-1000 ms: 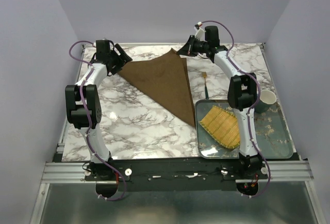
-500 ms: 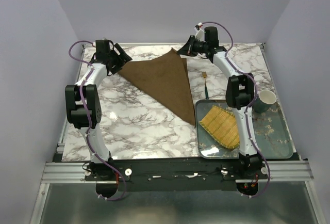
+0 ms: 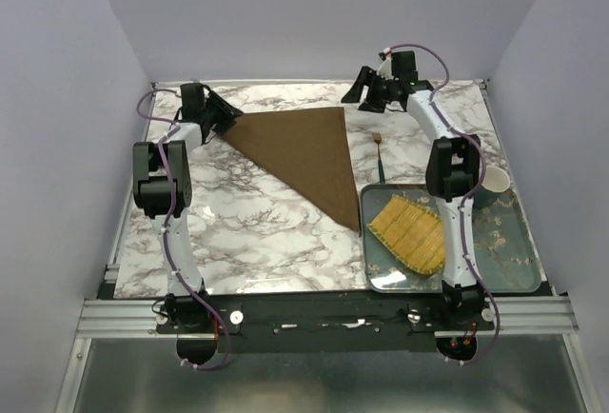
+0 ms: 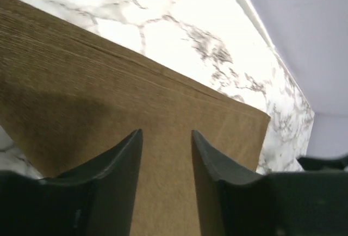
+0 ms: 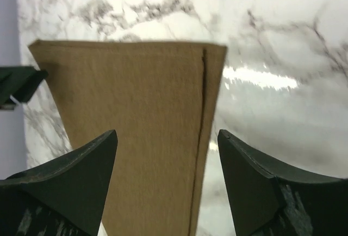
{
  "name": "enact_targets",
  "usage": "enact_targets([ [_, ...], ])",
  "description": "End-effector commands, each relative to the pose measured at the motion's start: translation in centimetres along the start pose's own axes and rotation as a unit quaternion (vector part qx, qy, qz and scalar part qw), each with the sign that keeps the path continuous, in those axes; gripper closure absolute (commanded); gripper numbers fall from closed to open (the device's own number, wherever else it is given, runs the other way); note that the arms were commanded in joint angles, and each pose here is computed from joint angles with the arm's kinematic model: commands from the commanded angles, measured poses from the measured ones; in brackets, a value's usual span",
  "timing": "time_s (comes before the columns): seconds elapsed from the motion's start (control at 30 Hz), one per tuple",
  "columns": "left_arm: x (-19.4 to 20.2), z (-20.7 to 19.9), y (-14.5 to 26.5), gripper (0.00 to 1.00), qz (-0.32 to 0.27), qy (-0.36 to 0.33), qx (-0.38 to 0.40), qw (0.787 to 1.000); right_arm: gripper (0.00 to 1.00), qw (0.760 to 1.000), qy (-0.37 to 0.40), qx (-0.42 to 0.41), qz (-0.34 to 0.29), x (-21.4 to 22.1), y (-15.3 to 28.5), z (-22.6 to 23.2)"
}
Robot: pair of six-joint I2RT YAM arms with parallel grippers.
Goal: Fold the napkin, place the utensils inside, and roll it up
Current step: Fold the napkin
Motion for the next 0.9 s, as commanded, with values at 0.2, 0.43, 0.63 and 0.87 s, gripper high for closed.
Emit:
enact_targets([
  [0.2,-1.0,5.2,-1.8,0.56,0.01,0.079,-0.061,0.995,0.3,0.987,0.107,0.066,0.096,11.5,6.7,5.8],
  [0.43,-1.1,8.2,-0.3,0.53,0.058,0.074,-0.142,0.985,0.45,0.971,0.137,0.106,0.162,19.9,5.6,4.6],
  [0.63,-1.7,10.3,1.8,0.52,0.067,0.042,-0.177,0.981,0.51,0.967,0.16,0.117,0.159,23.6,6.9,4.1],
  [0.87,-3.1,10.3,3.6,0.51,0.059,-0.004,-0.19,0.98,0.52,0.959,0.166,0.147,0.177,26.9,8.0,2.4],
])
Point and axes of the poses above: each gripper's point midway between its finger pads, its own y axis back along the fingers, its own z axis along the line the jaws close on, x = y × z, the point moved 7 cm from there along y, back along the fingers, and after that the axes turned 13 degrees about -y, right-handed, at the moved point
